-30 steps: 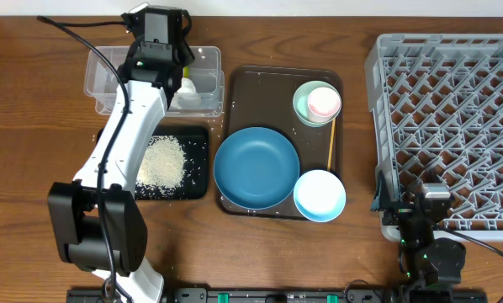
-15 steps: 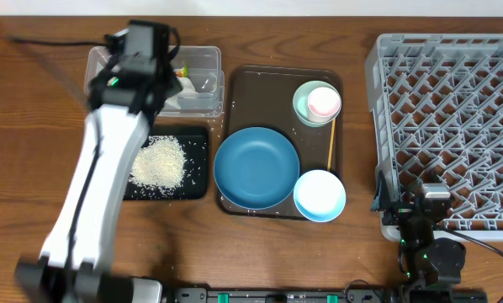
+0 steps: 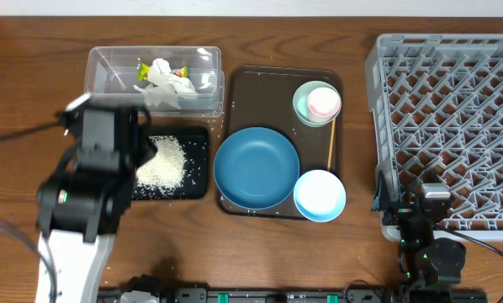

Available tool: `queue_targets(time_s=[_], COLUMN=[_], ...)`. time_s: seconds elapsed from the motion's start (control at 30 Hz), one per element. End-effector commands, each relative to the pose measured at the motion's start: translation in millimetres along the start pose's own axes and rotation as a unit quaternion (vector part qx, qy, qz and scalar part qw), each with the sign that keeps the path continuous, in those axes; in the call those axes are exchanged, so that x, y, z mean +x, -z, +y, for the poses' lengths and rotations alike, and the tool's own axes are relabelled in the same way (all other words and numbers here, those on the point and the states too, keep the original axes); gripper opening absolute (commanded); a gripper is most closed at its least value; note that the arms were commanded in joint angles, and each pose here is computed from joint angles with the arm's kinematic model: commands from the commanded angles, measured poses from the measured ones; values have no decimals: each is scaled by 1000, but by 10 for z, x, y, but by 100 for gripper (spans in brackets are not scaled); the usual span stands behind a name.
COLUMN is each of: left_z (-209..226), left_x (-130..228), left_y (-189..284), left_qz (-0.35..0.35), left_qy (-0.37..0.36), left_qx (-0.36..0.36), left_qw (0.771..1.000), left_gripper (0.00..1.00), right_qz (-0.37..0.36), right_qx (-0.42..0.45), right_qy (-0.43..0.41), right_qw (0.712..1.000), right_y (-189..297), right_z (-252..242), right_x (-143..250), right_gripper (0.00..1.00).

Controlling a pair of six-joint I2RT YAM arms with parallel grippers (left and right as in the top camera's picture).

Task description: Sort waste into correct bins and load items into the dishwasher rack

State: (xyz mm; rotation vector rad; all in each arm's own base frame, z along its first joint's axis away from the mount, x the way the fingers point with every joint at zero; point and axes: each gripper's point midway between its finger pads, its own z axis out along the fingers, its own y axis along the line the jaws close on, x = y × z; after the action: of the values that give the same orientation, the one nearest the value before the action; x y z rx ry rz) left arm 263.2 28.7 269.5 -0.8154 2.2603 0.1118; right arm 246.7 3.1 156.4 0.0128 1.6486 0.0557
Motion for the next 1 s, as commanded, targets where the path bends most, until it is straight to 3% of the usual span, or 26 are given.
queue_targets(time_s=[0.0,0.2,0.5,0.53,0.97], left_z=[146,291,1055,1104,1284], left_x=[-49,-237,-406,-379,-175], left_y=[78,6,-289,-325,-576], left_qz=[-31,-52,-35,-23,46], left_qy=[35,46,215,224,230], left_qx=[-14,-37,-134,-138,-186], left_qw=[999,997,967,965,954], left_gripper=[69,83,84,89,91], right_qz=[0,0,0,0,0], right_qx=[2,2,2,2,2], right_qy=[6,6,6,6,6], right_qw=[1000,1000,1000,1000,1000], right_y=[2,2,2,2,2], right_z=[-11,-11,-11,-11,-11], right_x=[6,5,6,6,4], right_gripper=[99,99,99,99,99])
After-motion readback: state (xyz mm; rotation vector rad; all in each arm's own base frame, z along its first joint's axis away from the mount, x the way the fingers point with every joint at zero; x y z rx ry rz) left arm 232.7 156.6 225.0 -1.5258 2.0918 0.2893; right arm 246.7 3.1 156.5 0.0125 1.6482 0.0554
